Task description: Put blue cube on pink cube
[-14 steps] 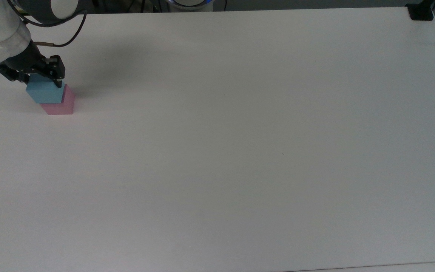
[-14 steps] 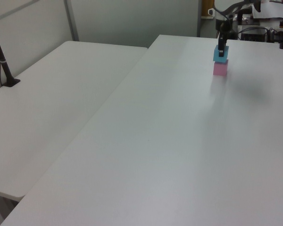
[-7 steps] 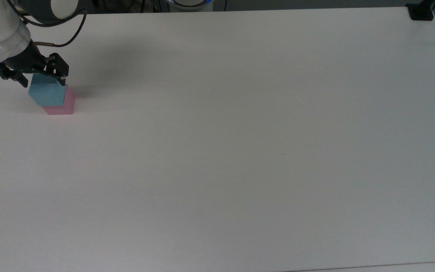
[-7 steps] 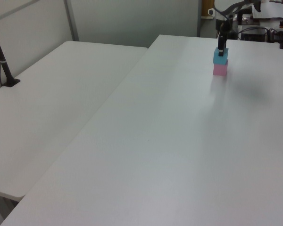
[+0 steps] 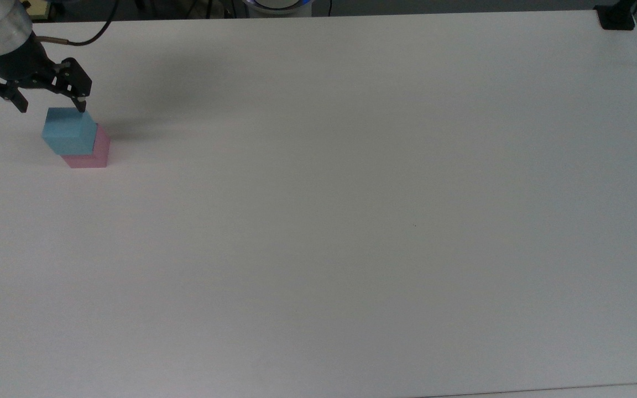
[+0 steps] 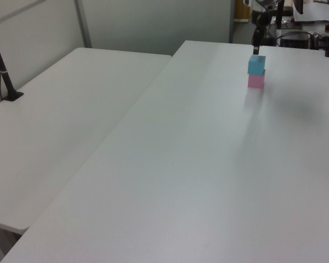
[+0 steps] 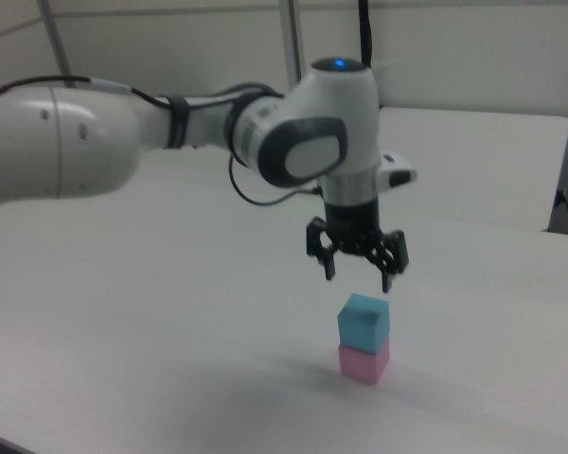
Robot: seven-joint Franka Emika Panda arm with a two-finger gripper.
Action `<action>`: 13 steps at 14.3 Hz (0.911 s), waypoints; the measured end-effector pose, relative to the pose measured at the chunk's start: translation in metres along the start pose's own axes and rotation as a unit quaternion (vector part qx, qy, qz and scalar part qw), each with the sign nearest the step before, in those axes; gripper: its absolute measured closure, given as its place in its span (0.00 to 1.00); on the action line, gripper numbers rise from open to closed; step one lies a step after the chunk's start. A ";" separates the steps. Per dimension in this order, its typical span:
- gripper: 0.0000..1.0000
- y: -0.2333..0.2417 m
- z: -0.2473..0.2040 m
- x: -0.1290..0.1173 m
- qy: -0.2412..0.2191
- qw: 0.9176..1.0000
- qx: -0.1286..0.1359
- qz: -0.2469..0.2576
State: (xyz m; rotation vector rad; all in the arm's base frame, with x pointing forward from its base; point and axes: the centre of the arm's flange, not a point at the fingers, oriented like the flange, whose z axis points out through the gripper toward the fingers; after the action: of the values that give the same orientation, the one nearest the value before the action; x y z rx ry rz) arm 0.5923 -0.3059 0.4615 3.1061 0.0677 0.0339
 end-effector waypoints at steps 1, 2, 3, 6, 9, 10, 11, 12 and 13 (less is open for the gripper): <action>0.00 -0.009 -0.013 0.001 0.003 1.000 -0.004 0.008; 0.00 -0.023 -0.025 0.004 0.003 1.000 -0.011 0.018; 0.00 -0.042 -0.037 0.010 0.001 0.999 -0.021 0.029; 0.00 -0.116 -0.067 0.026 0.000 0.998 -0.033 0.050; 0.00 -0.196 -0.094 0.023 -0.032 0.998 -0.020 0.041; 0.00 -0.218 -0.102 0.019 -0.044 0.998 -0.020 0.035; 0.00 -0.239 -0.110 0.014 -0.054 0.998 -0.023 0.030; 0.00 -0.265 -0.124 0.007 -0.060 0.998 -0.027 0.024; 0.00 -0.278 -0.134 0.002 -0.057 0.998 -0.028 0.023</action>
State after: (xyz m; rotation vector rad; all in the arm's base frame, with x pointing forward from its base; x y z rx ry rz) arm 0.5793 -0.0241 0.5853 3.0468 -0.0063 -0.1379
